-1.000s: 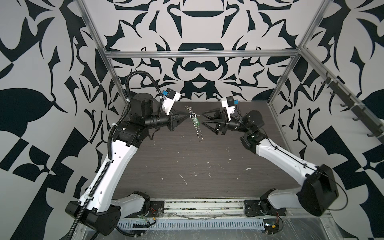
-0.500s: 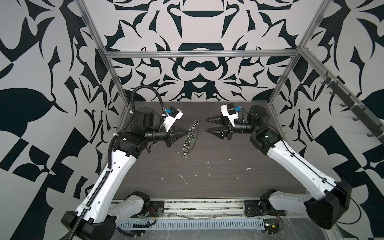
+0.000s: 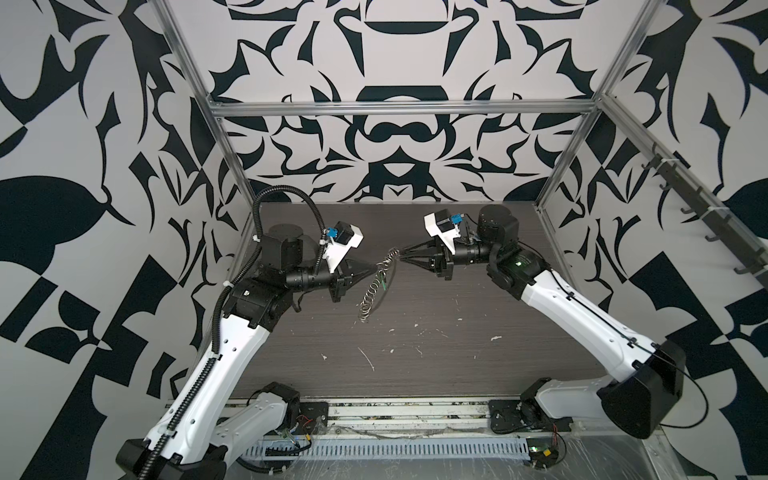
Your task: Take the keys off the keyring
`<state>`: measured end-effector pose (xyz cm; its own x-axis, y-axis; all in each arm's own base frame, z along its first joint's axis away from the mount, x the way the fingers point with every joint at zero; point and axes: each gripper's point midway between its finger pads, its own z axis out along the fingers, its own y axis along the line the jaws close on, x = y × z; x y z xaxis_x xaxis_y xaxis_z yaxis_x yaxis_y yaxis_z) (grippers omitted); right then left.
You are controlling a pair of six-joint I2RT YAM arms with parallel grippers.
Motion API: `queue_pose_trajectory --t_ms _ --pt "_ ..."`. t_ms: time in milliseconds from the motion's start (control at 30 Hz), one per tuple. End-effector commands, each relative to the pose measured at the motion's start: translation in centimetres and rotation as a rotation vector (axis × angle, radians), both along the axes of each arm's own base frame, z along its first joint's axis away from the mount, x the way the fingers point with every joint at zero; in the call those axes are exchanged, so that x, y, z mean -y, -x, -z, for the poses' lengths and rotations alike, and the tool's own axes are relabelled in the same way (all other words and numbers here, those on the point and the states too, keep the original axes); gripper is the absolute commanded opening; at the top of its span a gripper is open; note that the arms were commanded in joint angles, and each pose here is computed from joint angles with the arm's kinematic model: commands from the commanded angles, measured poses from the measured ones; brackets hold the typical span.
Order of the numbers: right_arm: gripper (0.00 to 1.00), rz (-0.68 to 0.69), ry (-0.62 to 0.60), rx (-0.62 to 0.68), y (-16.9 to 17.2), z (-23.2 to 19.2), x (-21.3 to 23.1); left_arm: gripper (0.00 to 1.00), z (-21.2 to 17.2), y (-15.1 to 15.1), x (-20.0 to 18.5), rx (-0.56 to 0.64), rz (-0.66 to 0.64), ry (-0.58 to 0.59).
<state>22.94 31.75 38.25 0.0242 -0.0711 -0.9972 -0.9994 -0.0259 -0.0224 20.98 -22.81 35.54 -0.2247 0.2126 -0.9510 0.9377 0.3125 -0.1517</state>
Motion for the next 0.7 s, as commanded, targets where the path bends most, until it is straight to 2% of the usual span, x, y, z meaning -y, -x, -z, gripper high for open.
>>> queue_pose_trajectory --t_ms 0,267,467,667 --pt "0.17 -0.016 -0.015 0.094 1.8 -2.6 0.8 0.0 -0.4 -0.1 0.3 0.046 0.028 0.013" --pt "0.15 -0.025 0.156 0.122 2.3 -0.9 0.4 0.0 0.9 -1.0 0.1 0.112 0.006 -0.023" --pt "0.13 -0.054 0.23 0.229 3.3 0.9 -0.9 0.0 0.9 -0.1 -0.1 0.279 0.034 -0.02" --pt "0.1 -0.042 0.22 0.39 3.4 1.9 -1.0 0.0 1.3 1.1 -0.6 0.466 0.064 -0.044"
